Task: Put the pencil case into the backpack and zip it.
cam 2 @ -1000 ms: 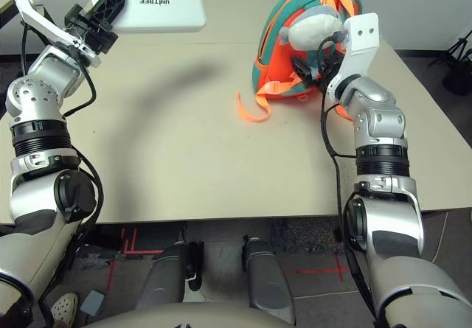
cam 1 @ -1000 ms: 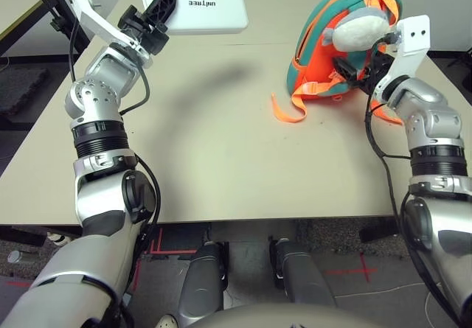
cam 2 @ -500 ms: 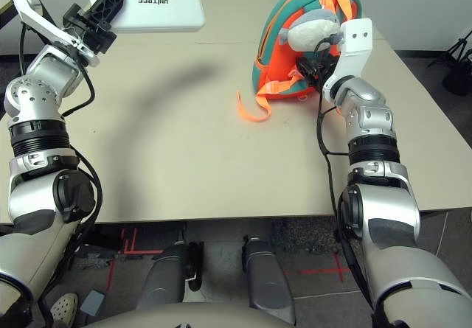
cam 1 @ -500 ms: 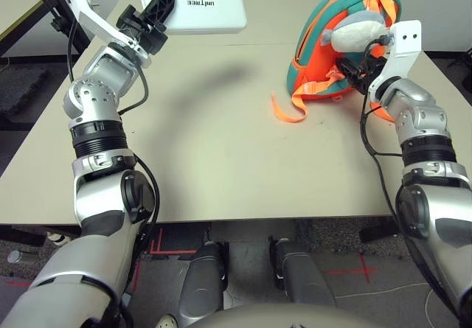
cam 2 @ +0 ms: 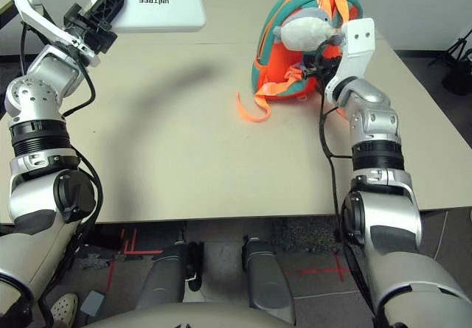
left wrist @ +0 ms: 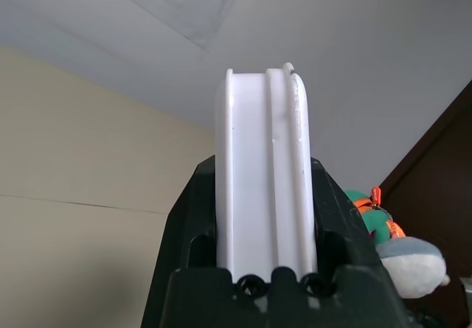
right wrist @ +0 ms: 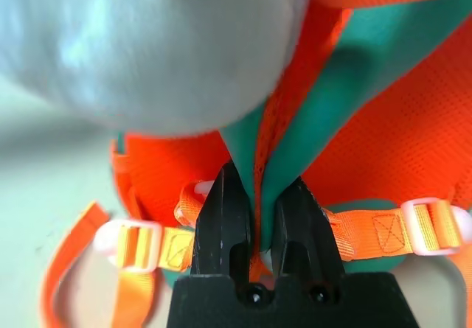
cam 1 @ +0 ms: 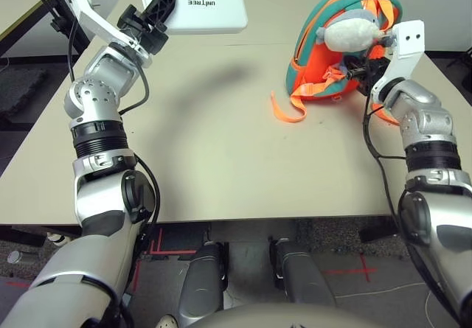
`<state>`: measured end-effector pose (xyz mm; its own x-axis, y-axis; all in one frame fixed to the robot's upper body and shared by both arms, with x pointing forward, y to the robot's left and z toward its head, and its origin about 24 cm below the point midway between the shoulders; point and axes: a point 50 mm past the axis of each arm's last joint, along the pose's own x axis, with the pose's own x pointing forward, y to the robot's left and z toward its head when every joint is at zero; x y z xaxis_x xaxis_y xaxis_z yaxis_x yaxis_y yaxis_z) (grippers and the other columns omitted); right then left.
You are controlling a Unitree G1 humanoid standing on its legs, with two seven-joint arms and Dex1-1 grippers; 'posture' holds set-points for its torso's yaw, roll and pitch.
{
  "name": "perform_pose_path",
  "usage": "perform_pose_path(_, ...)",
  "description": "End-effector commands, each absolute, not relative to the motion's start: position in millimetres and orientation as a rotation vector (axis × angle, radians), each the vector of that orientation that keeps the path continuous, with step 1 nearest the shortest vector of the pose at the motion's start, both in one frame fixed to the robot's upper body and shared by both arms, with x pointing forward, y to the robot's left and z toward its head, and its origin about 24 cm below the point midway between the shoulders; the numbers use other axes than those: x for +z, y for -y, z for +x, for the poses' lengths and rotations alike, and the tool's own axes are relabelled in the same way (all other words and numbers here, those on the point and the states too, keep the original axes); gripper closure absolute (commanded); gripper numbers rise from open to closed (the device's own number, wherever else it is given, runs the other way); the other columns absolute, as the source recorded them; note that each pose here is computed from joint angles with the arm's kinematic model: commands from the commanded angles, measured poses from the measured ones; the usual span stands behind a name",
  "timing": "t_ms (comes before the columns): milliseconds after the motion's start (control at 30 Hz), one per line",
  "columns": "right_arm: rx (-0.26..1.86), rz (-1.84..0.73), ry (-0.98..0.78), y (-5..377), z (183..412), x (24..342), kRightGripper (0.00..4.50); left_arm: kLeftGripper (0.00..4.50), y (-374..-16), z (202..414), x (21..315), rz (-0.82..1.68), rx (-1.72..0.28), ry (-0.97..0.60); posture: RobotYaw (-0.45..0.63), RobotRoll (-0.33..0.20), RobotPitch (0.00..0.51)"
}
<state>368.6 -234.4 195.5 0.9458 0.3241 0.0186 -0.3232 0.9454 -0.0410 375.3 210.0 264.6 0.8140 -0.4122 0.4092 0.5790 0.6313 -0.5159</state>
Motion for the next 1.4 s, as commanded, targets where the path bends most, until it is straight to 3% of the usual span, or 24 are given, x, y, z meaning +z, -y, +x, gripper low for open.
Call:
perform_pose_path(33,0.419,-0.048,0.073,226,353,218,4.41,3.16,-211,372,275,-0.659,-0.588,0.315,-0.17,0.000,0.118)
perform_pose_path(400,0.619,-0.095,0.069,200,299,258,4.41,3.16,-207,375,272,-0.669,-0.595,0.303,-0.20,0.000,0.121)
perform_pose_path(733,0.785,-0.177,-0.029,189,260,271,4.41,3.16,-203,378,270,-0.674,-0.607,0.294,-0.22,0.000,0.123)
perform_pose_path(967,0.775,-0.126,-0.089,187,257,248,4.41,3.16,-201,380,269,-0.676,-0.617,0.289,-0.23,0.000,0.123)
perform_pose_path(1167,0.698,-0.077,-0.130,185,267,214,4.41,3.16,-199,380,273,-0.670,-0.630,0.292,-0.22,0.000,0.122)
perform_pose_path(1400,0.654,-0.064,-0.133,185,278,198,4.41,3.16,-199,372,285,-0.617,-0.725,0.302,-0.21,0.000,0.120)
